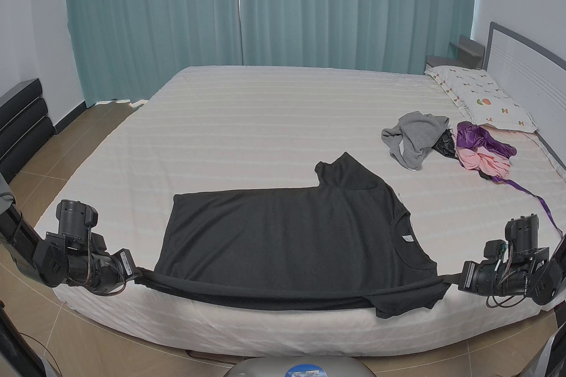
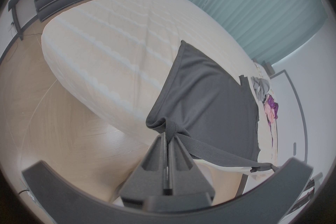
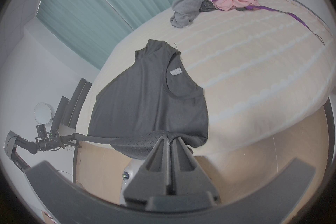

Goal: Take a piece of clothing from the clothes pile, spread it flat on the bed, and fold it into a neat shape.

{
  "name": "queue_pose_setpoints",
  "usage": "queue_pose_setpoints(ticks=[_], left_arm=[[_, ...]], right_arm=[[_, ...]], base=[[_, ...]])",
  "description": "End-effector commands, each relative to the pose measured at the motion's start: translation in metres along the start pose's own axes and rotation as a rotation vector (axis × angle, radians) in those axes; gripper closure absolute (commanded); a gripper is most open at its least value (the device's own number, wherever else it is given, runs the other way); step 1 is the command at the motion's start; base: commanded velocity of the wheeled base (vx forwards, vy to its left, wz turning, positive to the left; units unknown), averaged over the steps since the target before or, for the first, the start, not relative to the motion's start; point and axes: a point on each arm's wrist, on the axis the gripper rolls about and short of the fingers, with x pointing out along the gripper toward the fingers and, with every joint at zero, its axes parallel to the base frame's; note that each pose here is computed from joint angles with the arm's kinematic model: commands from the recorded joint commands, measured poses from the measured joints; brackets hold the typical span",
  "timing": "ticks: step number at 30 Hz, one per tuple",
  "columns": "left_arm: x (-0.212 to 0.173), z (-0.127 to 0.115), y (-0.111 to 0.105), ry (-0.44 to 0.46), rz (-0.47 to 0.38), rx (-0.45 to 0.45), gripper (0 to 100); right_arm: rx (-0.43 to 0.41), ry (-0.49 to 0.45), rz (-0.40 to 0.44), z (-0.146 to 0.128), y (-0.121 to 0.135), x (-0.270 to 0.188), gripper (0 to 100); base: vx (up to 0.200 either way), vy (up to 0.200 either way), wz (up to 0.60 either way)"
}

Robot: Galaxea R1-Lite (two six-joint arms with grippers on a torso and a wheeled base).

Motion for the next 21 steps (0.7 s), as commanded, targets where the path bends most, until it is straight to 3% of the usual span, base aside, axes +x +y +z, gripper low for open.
queue_pose_setpoints(ticks=[1, 13, 21], left_arm=[[0.000, 0.007, -0.006, -0.025, -0.019, -0.006, 100], [-0.011, 0.006, -0.007, -0.047, -0.016, -0.001, 100], [-0.013, 0.008, -0.006, -0.001, 0.013, -0.011, 100]], right_arm=[[-0.005, -0.024, 0.012, 0.009, 0.003, 0.004, 100], [0.007, -0.029, 0.026, 0.008, 0.005, 0.001, 100], [0.007, -0.032, 0.030, 0.010, 0.005, 0.003, 100]], base=[[0.000, 0.000, 0.00], [0.000, 0.000, 0.00], [0.000, 0.000, 0.00]])
